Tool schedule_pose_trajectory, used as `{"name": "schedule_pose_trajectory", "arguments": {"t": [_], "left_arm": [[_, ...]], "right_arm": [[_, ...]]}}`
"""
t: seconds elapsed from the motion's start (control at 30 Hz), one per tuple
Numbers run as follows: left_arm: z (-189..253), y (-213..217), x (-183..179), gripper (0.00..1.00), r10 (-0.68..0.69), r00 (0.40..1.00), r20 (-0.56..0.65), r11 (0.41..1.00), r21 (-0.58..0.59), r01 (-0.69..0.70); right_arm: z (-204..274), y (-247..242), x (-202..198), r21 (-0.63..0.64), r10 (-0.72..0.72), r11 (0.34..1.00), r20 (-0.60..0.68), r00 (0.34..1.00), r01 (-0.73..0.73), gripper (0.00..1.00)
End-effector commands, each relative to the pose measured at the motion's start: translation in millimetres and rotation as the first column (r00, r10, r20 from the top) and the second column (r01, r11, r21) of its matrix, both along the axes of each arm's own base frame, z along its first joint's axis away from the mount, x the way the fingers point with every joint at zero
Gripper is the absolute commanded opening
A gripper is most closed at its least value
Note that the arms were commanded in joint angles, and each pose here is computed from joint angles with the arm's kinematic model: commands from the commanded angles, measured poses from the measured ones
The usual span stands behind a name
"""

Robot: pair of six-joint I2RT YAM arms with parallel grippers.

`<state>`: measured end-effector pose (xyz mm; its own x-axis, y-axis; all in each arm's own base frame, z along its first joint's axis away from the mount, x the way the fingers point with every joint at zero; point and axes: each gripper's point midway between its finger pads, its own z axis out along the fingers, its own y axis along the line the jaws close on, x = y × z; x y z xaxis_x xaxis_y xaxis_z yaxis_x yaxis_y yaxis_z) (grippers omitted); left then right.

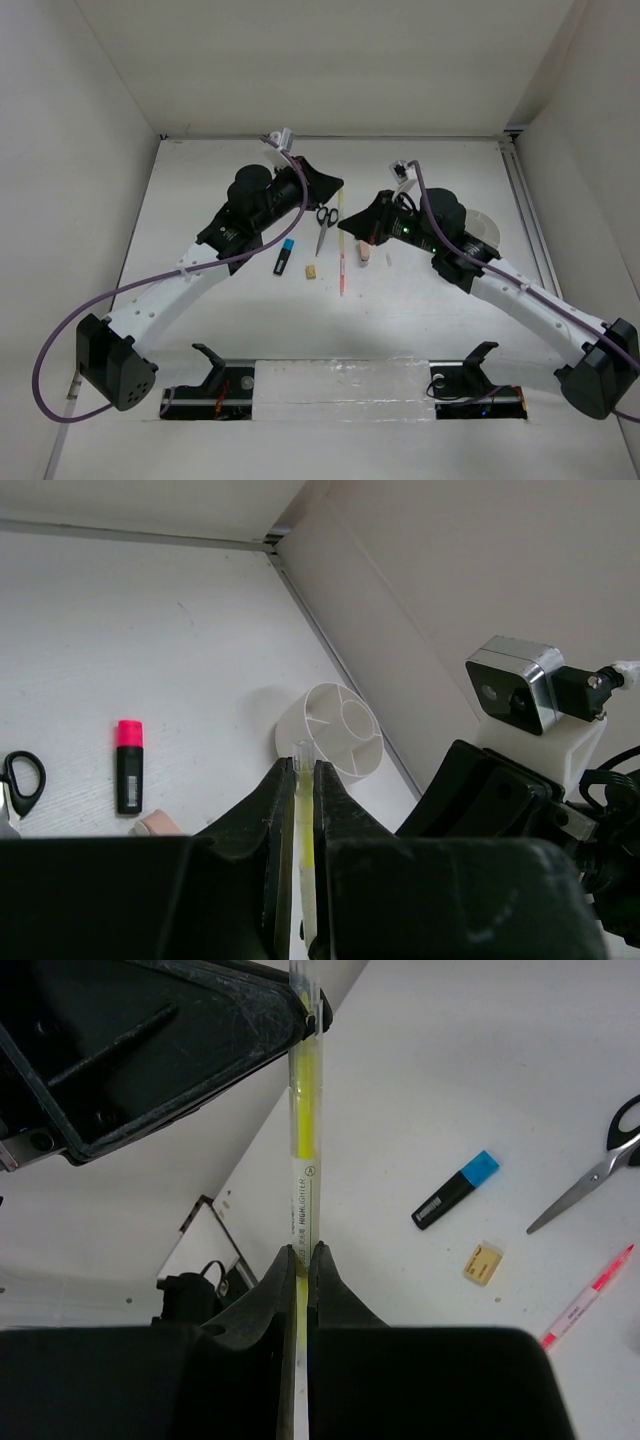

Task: Sort the stationery into containers
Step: Close the pen cap on the pen, then place the pen in the storage box.

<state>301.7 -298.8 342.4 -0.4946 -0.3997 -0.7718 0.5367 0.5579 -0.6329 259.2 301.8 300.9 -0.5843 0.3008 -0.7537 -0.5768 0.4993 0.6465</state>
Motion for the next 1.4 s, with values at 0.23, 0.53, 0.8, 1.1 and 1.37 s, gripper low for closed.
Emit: {"name": "schedule_pose_trajectory", "arguments": {"t": [0.23,0.53,0.8,1.1,1.37], "left_arm": [[-55,-6,-32,0.0,-0.108,0.984,-0.142,0.989,0.09,0.121],[-59,-6,-39,0.0,-0.121,0.984,-0.128,0.988,0.081,0.132],[-35,-10,-47,0.01,-0.157,0.98,-0.12,0.983,0.081,0.167],[22,1,-38,1.0,-0.082,0.996,-0.027,0.994,0.073,0.084],[37,43,-32,1.0,0.101,0.994,-0.033,0.989,0.11,-0.097]], "right_arm": [[150,-24,23,0.264,-0.132,0.964,0.349,0.928,0.038,0.0],[157,-27,19,0.313,-0.133,0.95,0.345,0.929,0.02,0.0],[142,-21,13,0.25,-0.099,0.968,0.369,0.924,0.004,0.0],[86,-15,19,0.159,-0.089,0.987,0.325,0.942,0.039,0.0],[64,-51,64,0.08,-0.288,0.957,0.361,0.887,0.278,0.0]]}}
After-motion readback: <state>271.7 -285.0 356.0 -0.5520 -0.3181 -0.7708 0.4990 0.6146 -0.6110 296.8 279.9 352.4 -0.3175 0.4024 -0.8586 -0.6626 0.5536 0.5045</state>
